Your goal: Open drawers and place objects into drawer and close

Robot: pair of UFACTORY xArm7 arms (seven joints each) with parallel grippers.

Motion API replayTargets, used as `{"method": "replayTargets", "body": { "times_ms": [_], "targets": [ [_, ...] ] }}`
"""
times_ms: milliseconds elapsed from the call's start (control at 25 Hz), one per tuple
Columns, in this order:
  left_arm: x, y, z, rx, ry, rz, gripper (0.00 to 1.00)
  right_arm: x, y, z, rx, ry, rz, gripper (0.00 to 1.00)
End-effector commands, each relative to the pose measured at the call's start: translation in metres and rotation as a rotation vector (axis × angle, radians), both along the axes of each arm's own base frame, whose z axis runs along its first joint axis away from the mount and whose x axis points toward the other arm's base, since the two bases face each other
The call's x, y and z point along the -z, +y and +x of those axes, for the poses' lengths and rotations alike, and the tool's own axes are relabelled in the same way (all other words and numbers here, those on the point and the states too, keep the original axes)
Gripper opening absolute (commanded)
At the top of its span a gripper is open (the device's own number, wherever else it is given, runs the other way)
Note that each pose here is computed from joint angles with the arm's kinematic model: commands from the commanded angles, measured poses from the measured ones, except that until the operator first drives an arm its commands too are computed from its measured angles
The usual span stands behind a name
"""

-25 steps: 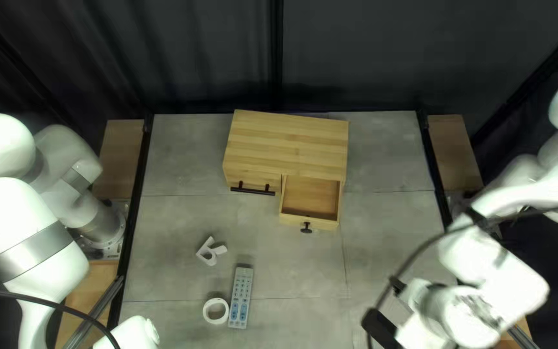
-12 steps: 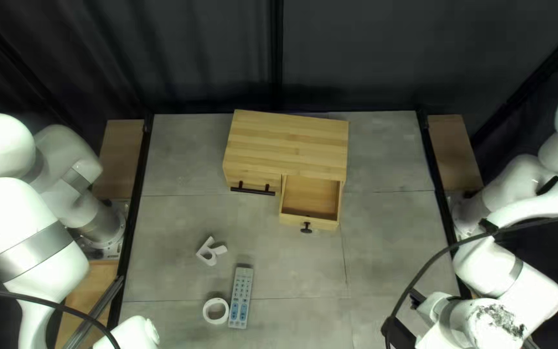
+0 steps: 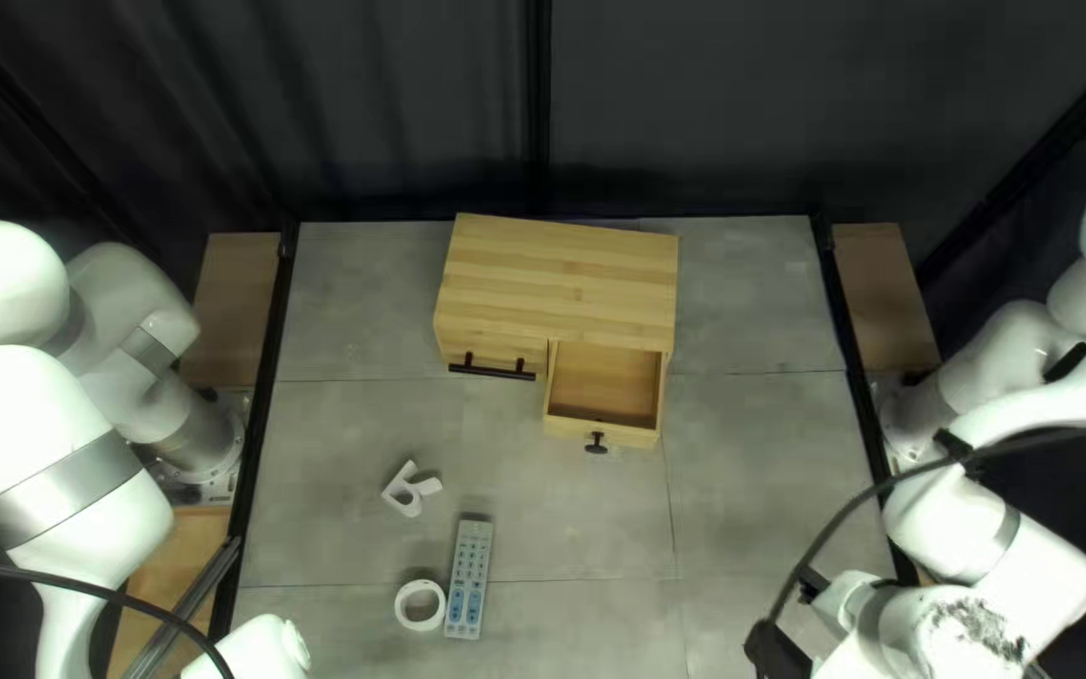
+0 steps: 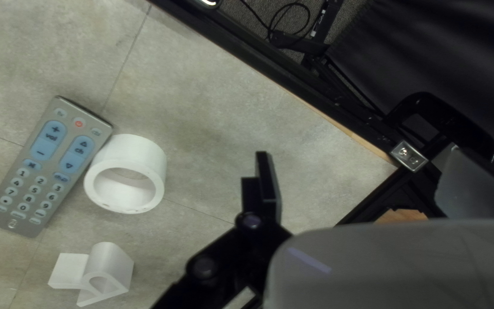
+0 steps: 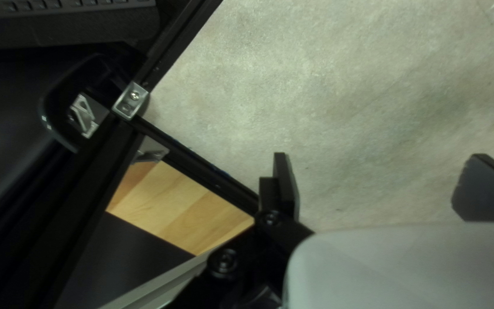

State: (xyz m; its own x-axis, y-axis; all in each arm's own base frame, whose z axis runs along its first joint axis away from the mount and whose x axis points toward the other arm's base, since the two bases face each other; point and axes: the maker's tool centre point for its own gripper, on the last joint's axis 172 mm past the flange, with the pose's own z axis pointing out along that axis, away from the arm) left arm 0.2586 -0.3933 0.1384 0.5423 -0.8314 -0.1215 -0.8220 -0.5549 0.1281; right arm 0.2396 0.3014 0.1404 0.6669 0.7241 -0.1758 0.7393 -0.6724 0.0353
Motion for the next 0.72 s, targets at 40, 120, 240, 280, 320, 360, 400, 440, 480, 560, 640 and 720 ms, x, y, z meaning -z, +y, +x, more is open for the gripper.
{"method": "replayTargets", "body": {
  "times_ms": [40, 120, 240, 280, 320, 360, 400, 440, 480, 560, 640, 720],
  "targets": [
    [0.0, 0.0, 0.0, 0.0, 0.0, 0.0, 1.0, 0.023, 0.024, -0.018, -0.06, 0.017, -0.008, 1.0],
    [0.0, 0.0, 0.0, 0.0, 0.0, 0.0, 1.0, 0.031, 0.029, -0.026, -0.082, 0.02, -0.007, 1.0],
    [0.0, 0.0, 0.0, 0.0, 0.0, 0.0, 1.0, 0.043, 0.031, -0.035, -0.103, 0.016, -0.002, 1.0],
    [0.0, 0.0, 0.0, 0.0, 0.0, 0.0, 1.0, 0.045, 0.031, -0.036, -0.104, 0.016, -0.001, 1.0],
    [0.0, 0.0, 0.0, 0.0, 0.0, 0.0, 1.0, 0.048, 0.031, -0.036, -0.102, 0.015, 0.003, 1.0],
    [0.0, 0.0, 0.0, 0.0, 0.0, 0.0, 1.0, 0.05, 0.031, -0.036, -0.098, 0.014, 0.006, 1.0],
    [0.0, 0.0, 0.0, 0.0, 0.0, 0.0, 1.0, 0.052, 0.031, -0.034, -0.09, 0.014, 0.011, 1.0],
    [0.0, 0.0, 0.0, 0.0, 0.0, 0.0, 1.0, 0.054, 0.031, -0.032, -0.08, 0.014, 0.015, 1.0],
    [0.0, 0.0, 0.0, 0.0, 0.0, 0.0, 1.0, 0.055, 0.03, -0.031, -0.071, 0.013, 0.017, 1.0],
    [0.0, 0.0, 0.0, 0.0, 0.0, 0.0, 1.0, 0.055, 0.03, -0.031, -0.071, 0.013, 0.017, 1.0],
    [0.0, 0.0, 0.0, 0.0, 0.0, 0.0, 1.0, 0.055, 0.03, -0.031, -0.071, 0.013, 0.017, 1.0],
    [0.0, 0.0, 0.0, 0.0, 0.0, 0.0, 1.0, 0.055, 0.03, -0.031, -0.071, 0.013, 0.017, 1.0]
  ]
}}
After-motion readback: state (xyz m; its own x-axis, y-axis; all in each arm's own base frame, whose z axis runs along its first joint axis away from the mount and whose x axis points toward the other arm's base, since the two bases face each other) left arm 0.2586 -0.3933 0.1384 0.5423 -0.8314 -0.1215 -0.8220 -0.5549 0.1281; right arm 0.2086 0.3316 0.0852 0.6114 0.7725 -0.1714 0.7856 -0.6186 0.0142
